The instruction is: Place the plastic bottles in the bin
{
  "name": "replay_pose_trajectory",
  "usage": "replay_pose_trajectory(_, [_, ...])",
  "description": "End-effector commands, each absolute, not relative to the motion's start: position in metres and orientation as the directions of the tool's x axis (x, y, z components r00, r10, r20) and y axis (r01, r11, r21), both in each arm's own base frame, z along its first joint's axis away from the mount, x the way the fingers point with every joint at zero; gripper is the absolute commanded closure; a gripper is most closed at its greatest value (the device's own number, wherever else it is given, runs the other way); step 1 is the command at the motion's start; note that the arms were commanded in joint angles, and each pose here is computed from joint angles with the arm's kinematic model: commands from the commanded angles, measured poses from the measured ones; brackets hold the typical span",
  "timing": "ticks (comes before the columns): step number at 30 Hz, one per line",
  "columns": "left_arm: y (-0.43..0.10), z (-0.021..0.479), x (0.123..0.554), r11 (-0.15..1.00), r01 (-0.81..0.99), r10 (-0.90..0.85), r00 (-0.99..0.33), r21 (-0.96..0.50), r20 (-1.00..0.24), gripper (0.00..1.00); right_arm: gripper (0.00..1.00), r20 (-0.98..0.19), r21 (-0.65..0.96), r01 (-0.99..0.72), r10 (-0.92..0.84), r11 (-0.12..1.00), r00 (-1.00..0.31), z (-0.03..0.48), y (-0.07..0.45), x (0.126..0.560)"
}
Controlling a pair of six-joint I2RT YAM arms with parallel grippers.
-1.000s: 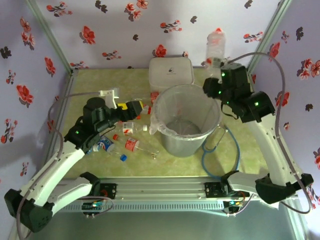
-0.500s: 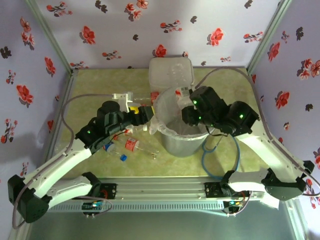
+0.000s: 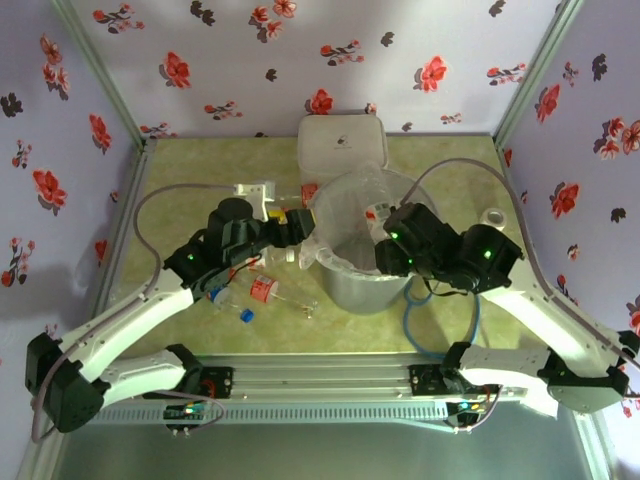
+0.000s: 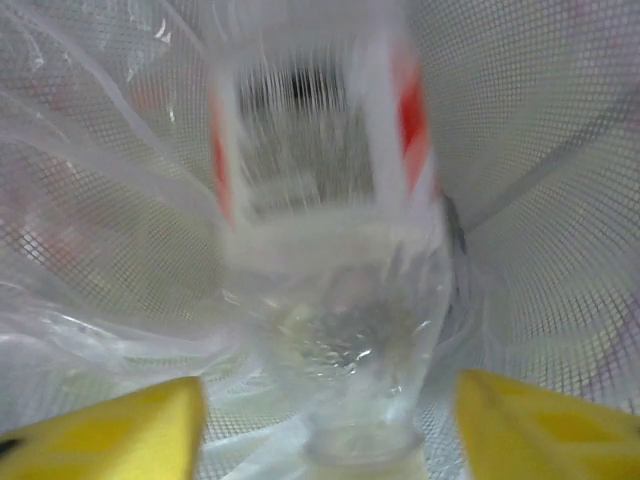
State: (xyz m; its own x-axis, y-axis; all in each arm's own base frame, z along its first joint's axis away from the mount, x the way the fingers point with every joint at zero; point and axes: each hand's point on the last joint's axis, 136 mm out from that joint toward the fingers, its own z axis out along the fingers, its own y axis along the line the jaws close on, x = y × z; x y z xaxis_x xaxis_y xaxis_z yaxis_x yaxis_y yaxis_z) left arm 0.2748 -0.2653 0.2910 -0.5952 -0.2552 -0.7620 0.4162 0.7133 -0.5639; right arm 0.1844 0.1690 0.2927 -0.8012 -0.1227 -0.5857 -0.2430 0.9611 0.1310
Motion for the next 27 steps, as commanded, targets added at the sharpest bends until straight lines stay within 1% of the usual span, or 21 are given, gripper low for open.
replay_pose_trajectory(1, [-0.260, 0.313, 0.277, 0.732, 0.442, -0.252, -0.531, -0.519, -0.809, 0.08, 0.22, -0.628, 0.076, -0.219, -0.124, 0.973, -0.769, 0.311, 0.158, 0.199])
replay_pose_trajectory(4, [-0.253, 0.317, 0.276, 0.750, 0.436, -0.243, -0.517, -0.497, -0.821, 0.07, 0.22, -0.650, 0.070, -0.210, -0.115, 0.975, -0.751, 0.320, 0.160, 0.216])
replay_pose_trajectory(8, [-0.238, 0.317, 0.272, 0.791, 0.406, -0.216, -0.514, -0.458, -0.830, 0.07, 0.25, -0.651, 0.059, -0.188, -0.105, 0.980, -0.752, 0.316, 0.169, 0.246])
replay_pose_trajectory(11, [-0.222, 0.316, 0.267, 0.827, 0.371, -0.193, -0.517, -0.422, -0.834, 0.06, 0.28, -0.603, 0.044, -0.236, -0.163, 0.971, -0.781, 0.299, 0.187, 0.261])
replay_pose_trajectory(14, [-0.206, 0.309, 0.262, 0.851, 0.336, -0.184, -0.530, -0.404, -0.828, 0.06, 0.33, -0.516, -0.014, -0.253, -0.223, 0.967, -0.827, 0.274, 0.194, 0.271])
replay_pose_trajectory(16, [-0.198, 0.304, 0.260, 0.855, 0.316, -0.196, -0.537, -0.412, -0.820, 0.05, 0.35, -0.440, -0.026, -0.283, -0.265, 0.959, -0.858, 0.256, 0.198, 0.267])
replay_pose_trajectory(18, [-0.194, 0.298, 0.260, 0.855, 0.301, -0.208, -0.545, -0.421, -0.812, 0.05, 0.38, -0.388, -0.007, -0.311, -0.289, 0.951, -0.875, 0.241, 0.202, 0.259])
replay_pose_trajectory(22, [-0.188, 0.286, 0.265, 0.854, 0.272, -0.235, -0.559, -0.444, -0.795, 0.05, 0.45, -0.302, 0.068, -0.295, -0.262, 0.953, -0.917, 0.206, 0.207, 0.246])
replay_pose_trajectory(24, [-0.187, 0.284, 0.267, 0.849, 0.264, -0.250, -0.563, -0.458, -0.788, 0.05, 0.46, -0.268, 0.066, -0.281, -0.255, 0.957, -0.929, 0.187, 0.206, 0.245])
replay_pose_trajectory(27, [-0.185, 0.284, 0.270, 0.843, 0.257, -0.265, -0.565, -0.472, -0.781, 0.05, 0.53, -0.232, 0.055, -0.231, -0.213, 0.971, -0.949, 0.159, 0.198, 0.252])
